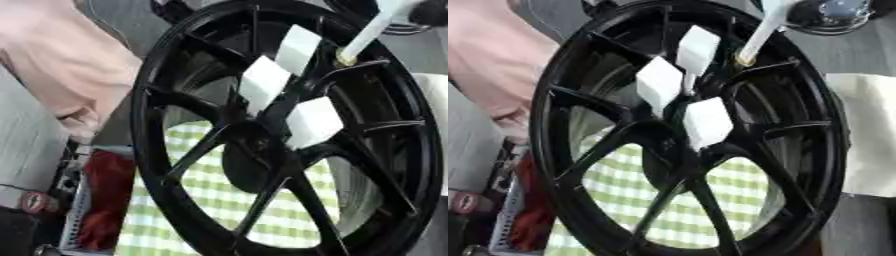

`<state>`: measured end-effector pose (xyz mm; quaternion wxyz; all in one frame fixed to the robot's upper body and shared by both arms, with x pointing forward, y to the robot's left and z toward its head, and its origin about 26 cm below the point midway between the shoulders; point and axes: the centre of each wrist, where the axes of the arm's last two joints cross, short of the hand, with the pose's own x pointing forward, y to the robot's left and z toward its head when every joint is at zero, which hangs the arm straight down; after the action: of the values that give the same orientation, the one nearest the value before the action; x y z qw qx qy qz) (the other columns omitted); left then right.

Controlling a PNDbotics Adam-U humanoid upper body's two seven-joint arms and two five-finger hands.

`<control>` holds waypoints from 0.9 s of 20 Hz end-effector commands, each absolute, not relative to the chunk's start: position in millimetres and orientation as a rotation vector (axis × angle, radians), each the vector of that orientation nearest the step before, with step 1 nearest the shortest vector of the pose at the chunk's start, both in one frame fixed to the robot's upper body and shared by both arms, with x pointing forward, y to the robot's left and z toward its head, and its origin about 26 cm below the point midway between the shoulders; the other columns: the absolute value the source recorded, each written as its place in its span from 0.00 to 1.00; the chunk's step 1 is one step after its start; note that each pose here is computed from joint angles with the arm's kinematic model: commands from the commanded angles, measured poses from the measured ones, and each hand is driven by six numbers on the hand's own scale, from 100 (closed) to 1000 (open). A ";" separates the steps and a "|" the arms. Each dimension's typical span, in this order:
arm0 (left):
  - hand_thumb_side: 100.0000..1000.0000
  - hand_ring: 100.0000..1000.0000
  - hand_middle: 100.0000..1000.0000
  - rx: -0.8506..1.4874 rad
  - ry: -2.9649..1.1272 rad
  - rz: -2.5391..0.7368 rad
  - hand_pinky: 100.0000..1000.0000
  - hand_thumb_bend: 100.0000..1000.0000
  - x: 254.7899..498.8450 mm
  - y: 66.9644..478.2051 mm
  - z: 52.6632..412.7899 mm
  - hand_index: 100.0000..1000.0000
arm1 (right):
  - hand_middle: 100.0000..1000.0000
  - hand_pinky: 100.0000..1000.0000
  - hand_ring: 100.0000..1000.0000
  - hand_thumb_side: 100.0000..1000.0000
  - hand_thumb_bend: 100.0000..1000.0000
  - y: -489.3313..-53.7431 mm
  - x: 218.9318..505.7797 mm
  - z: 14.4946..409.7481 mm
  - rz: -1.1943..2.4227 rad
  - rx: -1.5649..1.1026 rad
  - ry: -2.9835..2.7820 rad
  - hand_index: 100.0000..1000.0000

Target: Pull the pin out of the wheel hub.

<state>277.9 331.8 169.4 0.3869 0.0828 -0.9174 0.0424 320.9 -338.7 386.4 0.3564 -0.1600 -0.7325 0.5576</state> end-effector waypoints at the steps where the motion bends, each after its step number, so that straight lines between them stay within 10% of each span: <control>1: 0.76 0.57 0.58 0.248 -2.361 0.091 0.89 0.00 274.0 336.9 178.0 0.76 | 0.10 0.62 0.42 0.20 0.37 -370.7 309.6 406.2 1.319 -0.530 -1.920 0.31; 18: 0.76 0.57 0.57 0.320 -2.350 0.139 0.90 0.00 269.2 343.9 172.5 0.76 | 0.11 0.64 0.44 0.19 0.37 -521.3 293.7 338.6 0.590 -0.813 -1.701 0.33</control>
<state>272.1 341.7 164.5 0.3869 0.1161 -0.9128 0.0601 303.4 -507.7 322.4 0.5557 -0.3071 -0.7215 0.2763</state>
